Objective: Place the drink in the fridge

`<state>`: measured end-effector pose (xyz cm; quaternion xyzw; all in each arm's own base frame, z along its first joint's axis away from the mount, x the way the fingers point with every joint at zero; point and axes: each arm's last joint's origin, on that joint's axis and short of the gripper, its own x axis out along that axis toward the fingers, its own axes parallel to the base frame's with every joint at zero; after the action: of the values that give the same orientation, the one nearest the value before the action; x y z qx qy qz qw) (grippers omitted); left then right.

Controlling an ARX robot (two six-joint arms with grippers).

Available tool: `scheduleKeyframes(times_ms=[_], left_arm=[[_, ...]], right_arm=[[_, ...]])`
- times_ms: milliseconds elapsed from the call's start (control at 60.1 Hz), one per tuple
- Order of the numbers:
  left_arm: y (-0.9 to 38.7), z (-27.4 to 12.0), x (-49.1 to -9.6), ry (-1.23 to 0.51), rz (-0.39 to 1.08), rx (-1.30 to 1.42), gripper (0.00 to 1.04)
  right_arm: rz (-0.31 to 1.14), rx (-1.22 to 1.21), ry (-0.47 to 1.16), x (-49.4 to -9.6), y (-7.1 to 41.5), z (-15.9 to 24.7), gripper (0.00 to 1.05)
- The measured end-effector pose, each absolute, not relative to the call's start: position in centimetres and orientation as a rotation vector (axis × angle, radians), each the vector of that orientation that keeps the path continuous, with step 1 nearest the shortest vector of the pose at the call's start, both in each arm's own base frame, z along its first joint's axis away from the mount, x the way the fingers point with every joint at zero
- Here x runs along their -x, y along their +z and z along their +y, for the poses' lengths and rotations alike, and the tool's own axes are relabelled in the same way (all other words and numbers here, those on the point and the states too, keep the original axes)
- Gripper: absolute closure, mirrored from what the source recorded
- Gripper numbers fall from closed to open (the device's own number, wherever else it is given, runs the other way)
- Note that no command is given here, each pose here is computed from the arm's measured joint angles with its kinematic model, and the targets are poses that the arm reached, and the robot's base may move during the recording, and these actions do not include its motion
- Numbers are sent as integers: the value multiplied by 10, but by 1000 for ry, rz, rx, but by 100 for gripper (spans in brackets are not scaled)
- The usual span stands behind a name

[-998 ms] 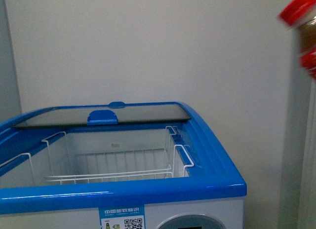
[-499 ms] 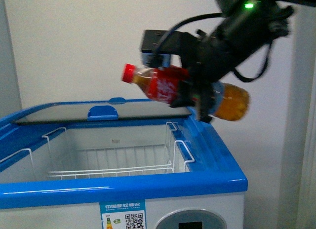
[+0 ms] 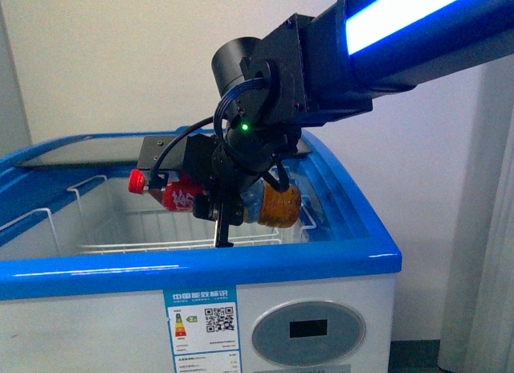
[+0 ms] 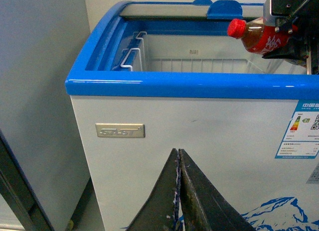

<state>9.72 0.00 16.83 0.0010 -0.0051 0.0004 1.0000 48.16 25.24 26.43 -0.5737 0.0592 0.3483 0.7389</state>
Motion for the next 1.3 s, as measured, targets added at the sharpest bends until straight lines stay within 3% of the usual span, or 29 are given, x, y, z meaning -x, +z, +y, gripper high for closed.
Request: scheduleKeyframes(times_ms=[200,565,865,965,1297], left_arm=[[168,0,-97,1,-10,-2,102],[168,0,-97,1,-10,-2,102],[168,0,-97,0,-10,-2,102],[168,0,-97,0,-10,-2,102],[168,0,-97,0,-10,-2,102]], right_arm=[[132,1271,677,-498,240,256,68],[177,1258,677,-517,166,272,68],[154,1244,692,-514,164,278,28],[129,1223,709,-508,174,276,6],[-13,1105,711,-453,280,240,7]])
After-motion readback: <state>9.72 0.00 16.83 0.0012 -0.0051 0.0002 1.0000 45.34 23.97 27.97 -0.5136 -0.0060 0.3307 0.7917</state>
